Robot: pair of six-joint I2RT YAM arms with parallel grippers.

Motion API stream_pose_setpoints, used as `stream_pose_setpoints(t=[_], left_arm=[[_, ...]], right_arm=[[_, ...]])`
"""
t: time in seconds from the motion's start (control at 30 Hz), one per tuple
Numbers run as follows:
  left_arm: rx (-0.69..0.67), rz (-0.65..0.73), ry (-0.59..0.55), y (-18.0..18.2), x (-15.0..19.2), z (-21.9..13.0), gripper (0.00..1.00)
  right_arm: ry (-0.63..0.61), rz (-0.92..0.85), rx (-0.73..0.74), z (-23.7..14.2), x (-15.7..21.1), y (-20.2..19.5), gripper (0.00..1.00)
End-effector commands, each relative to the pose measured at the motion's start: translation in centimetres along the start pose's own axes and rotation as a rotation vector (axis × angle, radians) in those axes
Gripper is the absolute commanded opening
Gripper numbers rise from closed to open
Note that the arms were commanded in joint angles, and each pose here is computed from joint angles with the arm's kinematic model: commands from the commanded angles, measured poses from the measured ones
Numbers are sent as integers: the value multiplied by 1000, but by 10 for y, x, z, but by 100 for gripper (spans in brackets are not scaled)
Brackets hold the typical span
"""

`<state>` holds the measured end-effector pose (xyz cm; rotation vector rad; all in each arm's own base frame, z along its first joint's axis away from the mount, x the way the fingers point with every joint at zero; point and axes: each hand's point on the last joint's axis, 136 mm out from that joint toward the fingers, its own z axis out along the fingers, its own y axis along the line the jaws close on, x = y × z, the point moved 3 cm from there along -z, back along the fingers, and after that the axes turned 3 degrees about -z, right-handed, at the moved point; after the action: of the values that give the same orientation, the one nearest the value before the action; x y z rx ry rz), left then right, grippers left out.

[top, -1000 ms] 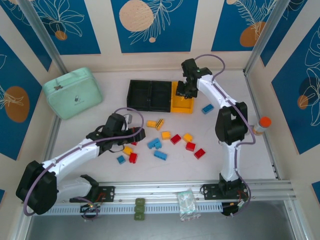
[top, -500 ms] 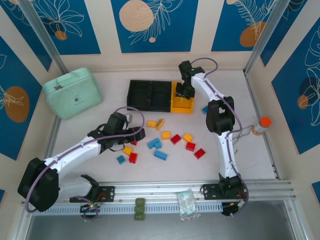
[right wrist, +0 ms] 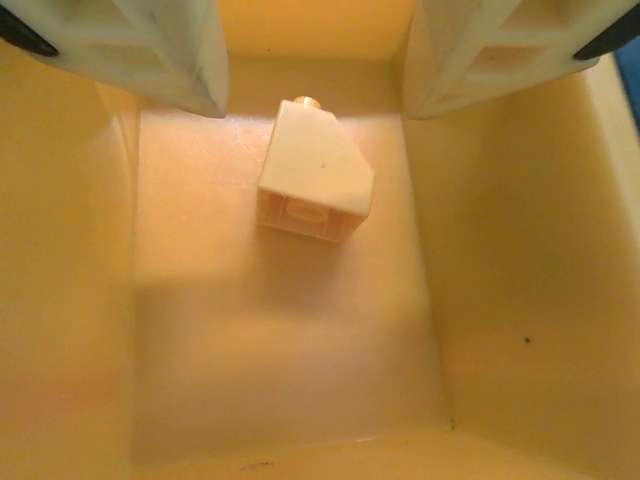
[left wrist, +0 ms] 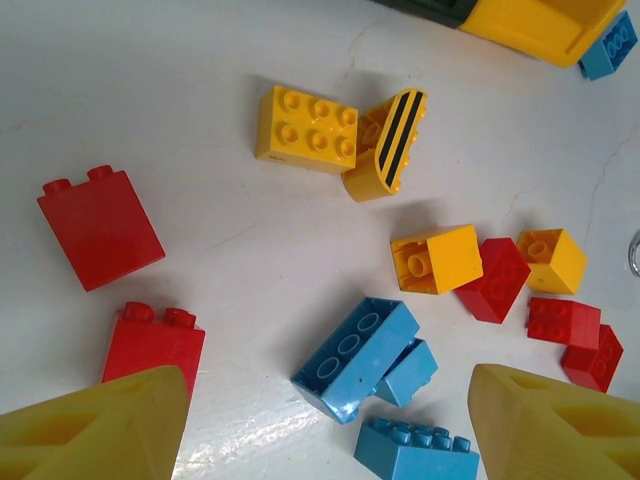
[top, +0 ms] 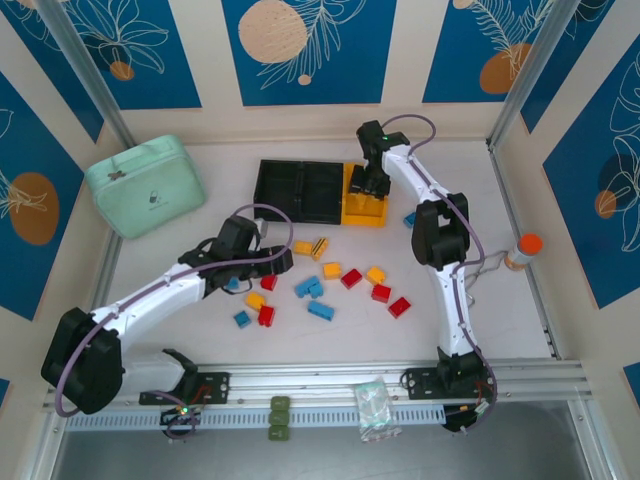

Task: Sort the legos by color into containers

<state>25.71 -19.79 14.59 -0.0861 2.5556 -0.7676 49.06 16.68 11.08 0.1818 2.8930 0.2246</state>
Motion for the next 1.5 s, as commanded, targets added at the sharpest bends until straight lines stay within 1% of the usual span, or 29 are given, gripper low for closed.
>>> stream_pose_setpoints(t=[0.0,0.07,0.2,0.3,0.43,0.5,0.63,0.77,0.8,1.03,1.33,1.47], left_arm=[[-27,33,-17,-4,-6,-8,74],[-42,33,-28,-3,-8,-12,74],[-65,36,-24,-1,-9,-19,75],[-51,54,8,-5,-6,-20,75],[7,66,54,-14,-1,-18,75],[50,72,87,-20,4,-15,75],[113,84,136,-29,15,-10,75],[110,102,169,-31,28,-4,75],[109,102,174,-31,31,-2,75],[123,101,205,-38,46,11,75],[100,106,216,-34,57,17,75],[95,100,216,-31,58,19,75]], right_arm=[[-86,-26,-36,-59,0,11,49],[-115,-42,-62,-76,6,15,49],[-142,-74,-116,-105,33,18,49],[-121,-91,-134,-112,63,12,50],[-84,-95,-143,-114,104,-1,50],[-57,-103,-154,-112,128,-8,54],[-13,-97,-138,-107,163,-26,55],[52,-61,-128,-95,196,-40,55],[64,-49,-117,-91,203,-43,57],[114,-10,-100,-71,229,-44,58],[214,48,58,-45,259,-66,62],[234,57,45,-32,268,-66,63]])
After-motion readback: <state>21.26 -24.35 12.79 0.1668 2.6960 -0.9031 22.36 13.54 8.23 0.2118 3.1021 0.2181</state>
